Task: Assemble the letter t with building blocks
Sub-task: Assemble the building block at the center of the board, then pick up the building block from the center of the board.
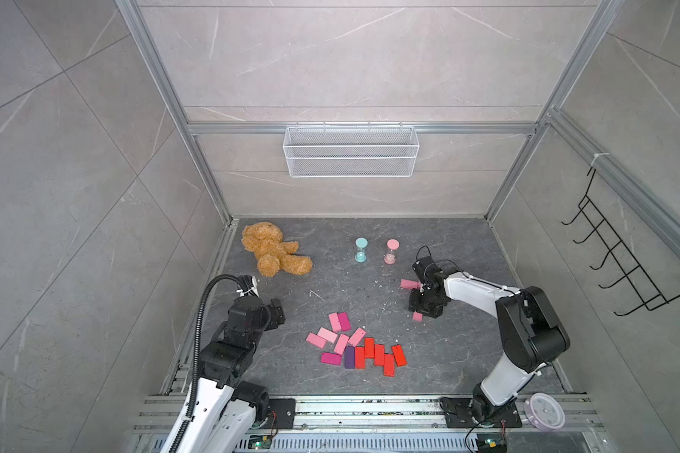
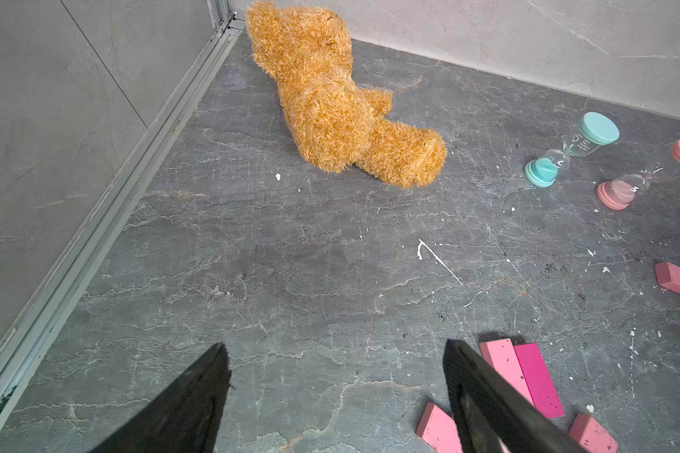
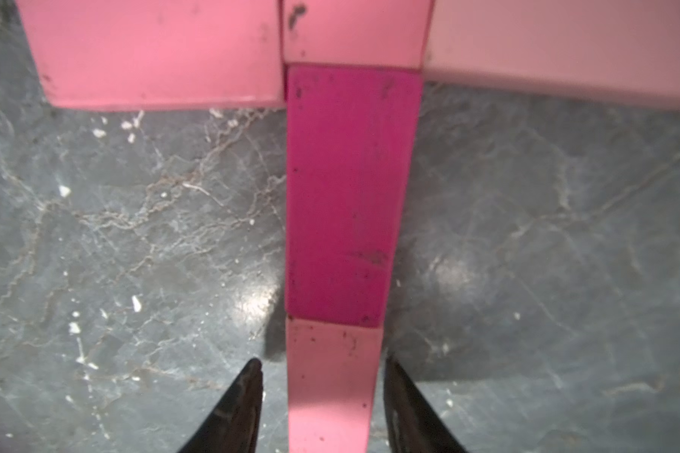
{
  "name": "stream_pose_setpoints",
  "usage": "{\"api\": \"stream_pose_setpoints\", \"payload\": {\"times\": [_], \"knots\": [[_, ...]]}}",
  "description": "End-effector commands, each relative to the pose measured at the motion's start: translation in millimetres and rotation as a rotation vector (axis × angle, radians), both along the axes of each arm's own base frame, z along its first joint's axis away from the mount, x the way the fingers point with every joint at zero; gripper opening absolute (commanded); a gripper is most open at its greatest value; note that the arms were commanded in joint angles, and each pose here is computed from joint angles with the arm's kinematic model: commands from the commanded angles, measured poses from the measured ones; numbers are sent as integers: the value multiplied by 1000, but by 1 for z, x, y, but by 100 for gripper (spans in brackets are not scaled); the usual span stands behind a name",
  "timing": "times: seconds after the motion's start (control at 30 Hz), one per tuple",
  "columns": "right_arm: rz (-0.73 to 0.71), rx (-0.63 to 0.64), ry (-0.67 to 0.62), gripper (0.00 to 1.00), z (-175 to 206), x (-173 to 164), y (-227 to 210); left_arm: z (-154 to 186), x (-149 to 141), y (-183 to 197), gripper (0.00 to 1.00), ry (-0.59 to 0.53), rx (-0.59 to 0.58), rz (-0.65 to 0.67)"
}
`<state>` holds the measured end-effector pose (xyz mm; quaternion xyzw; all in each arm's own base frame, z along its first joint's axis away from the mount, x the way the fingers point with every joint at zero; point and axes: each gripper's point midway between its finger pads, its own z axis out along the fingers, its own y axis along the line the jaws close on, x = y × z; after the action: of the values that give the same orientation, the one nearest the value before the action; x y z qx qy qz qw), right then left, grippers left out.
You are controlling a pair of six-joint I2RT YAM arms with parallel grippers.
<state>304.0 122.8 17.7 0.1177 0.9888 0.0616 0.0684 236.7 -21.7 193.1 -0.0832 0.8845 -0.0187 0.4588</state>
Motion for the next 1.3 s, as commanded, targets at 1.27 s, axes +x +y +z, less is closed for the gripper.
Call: {"api": "stream_pose_setpoints", "payload": {"times": [1.27], "knots": [[571,-49,9,53,3,-165,67,10,1,3,88,-16,12,13]]}}
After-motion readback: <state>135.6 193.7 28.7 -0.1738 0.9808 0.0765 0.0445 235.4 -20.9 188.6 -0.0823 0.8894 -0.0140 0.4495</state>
